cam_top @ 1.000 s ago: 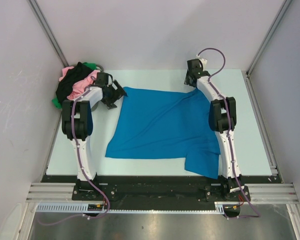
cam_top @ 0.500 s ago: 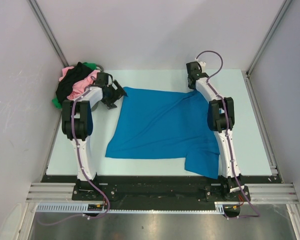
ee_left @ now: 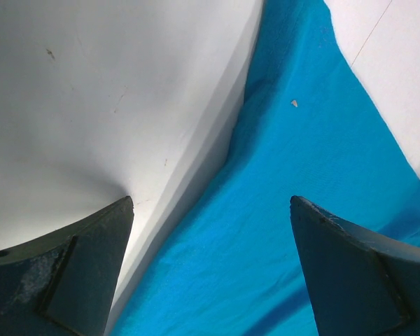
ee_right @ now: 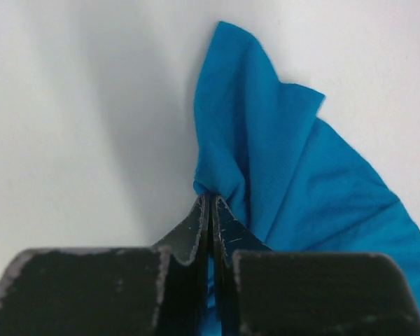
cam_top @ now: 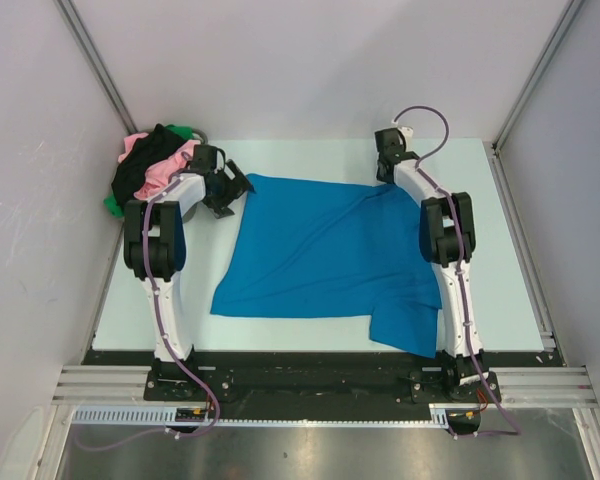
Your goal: Fold and stack the t-shirts
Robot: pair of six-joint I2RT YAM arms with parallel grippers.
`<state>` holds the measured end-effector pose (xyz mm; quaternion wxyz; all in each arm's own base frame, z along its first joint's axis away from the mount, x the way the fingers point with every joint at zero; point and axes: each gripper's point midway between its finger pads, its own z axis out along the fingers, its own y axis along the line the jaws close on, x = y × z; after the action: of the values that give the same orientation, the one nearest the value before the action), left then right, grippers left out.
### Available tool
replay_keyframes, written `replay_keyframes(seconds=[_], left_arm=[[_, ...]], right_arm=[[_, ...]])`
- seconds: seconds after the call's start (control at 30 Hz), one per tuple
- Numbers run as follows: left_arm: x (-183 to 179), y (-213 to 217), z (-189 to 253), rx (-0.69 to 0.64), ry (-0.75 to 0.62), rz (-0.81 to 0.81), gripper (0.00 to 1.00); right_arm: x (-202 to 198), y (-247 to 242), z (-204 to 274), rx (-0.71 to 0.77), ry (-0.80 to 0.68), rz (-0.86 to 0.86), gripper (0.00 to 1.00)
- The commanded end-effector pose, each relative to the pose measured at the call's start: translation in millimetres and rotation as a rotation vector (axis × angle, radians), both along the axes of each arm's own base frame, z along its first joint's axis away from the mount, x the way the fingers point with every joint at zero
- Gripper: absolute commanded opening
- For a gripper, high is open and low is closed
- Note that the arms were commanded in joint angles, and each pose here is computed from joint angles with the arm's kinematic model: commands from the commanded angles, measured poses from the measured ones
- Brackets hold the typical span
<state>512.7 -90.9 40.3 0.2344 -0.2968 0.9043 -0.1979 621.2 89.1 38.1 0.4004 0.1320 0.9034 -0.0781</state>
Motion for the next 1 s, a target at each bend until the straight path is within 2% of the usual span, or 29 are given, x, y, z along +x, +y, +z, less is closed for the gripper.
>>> replay_keyframes(seconds=[0.0, 0.07, 0.17, 0.2, 0.3, 0.33, 0.37, 0.4, 0.43, 0.47, 0.53, 0.57, 0.6, 0.63, 0.7, 0.83, 0.97], left_arm=[[-4.7, 2.8, -17.2, 0.011, 0.029, -0.007, 1.00], [-4.3, 4.1, -16.6, 0.015, 0.027, -0.005, 1.00], [-5.4, 4.5, -17.1, 0.016, 0.030, -0.005, 1.00], [-5.0, 4.2, -16.1, 0.015, 0.027, -0.005, 1.00], [-5.9, 4.2, -18.1, 0.015, 0.030, -0.005, 1.00], [-5.4, 4.1, -17.6, 0.014, 0.029, -0.004, 1.00], [-5.6, 4.4, -17.8, 0.015, 0.030, -0.003, 1.00], [-6.1, 4.4, -18.3, 0.015, 0.032, -0.002, 1.00], [-5.9, 4.7, -17.7, 0.017, 0.030, -0.003, 1.00], [-6.3, 4.7, -17.8, 0.017, 0.032, -0.003, 1.00], [-6.5, 5.8, -17.0, 0.023, 0.031, -0.002, 1.00], [-6.5, 6.9, -16.1, 0.025, 0.029, 0.001, 1.00], [-6.3, 7.4, -15.5, 0.028, 0.027, 0.001, 1.00], [-6.3, 8.2, -14.9, 0.028, 0.027, 0.003, 1.00], [-6.2, 8.3, -13.8, 0.029, 0.024, 0.001, 1.00], [-6.8, 7.4, -16.4, 0.027, 0.029, 0.002, 1.00], [-7.5, 6.4, -18.5, 0.025, 0.033, 0.001, 1.00]], right_arm=[[16.1, 21.9, 103.6, 0.132, -0.295, 0.041, 0.00], [13.0, 25.7, 124.3, 0.162, -0.367, 0.047, 0.00], [-0.5, 20.9, 128.4, 0.195, -0.412, 0.025, 0.00], [4.5, 20.0, 145.5, 0.219, -0.499, 0.015, 0.00], [5.0, 21.0, 142.2, 0.272, -0.540, 0.013, 0.00], [9.1, 22.8, 137.4, 0.267, -0.527, 0.021, 0.27], [6.8, 21.8, 87.2, 0.238, -0.391, -0.003, 0.65], [24.3, 27.6, 112.5, 0.247, -0.426, -0.001, 0.92], [26.3, 28.3, 99.0, 0.241, -0.370, 0.001, 1.00], [23.1, 26.0, 79.3, 0.255, -0.281, -0.012, 1.00], [25.4, 22.9, 70.1, 0.291, -0.253, -0.034, 1.00], [27.1, 13.9, 72.6, 0.323, -0.274, -0.053, 0.99], [25.5, 6.9, 103.5, 0.342, -0.337, -0.059, 1.00], [10.8, -1.2, 80.8, 0.328, -0.301, -0.076, 1.00], [7.4, -20.3, 113.5, 0.325, -0.390, -0.094, 1.00], [-7.7, -43.6, 104.6, 0.279, -0.281, -0.134, 1.00], [-3.6, -37.5, 88.4, 0.289, -0.201, -0.087, 1.00]])
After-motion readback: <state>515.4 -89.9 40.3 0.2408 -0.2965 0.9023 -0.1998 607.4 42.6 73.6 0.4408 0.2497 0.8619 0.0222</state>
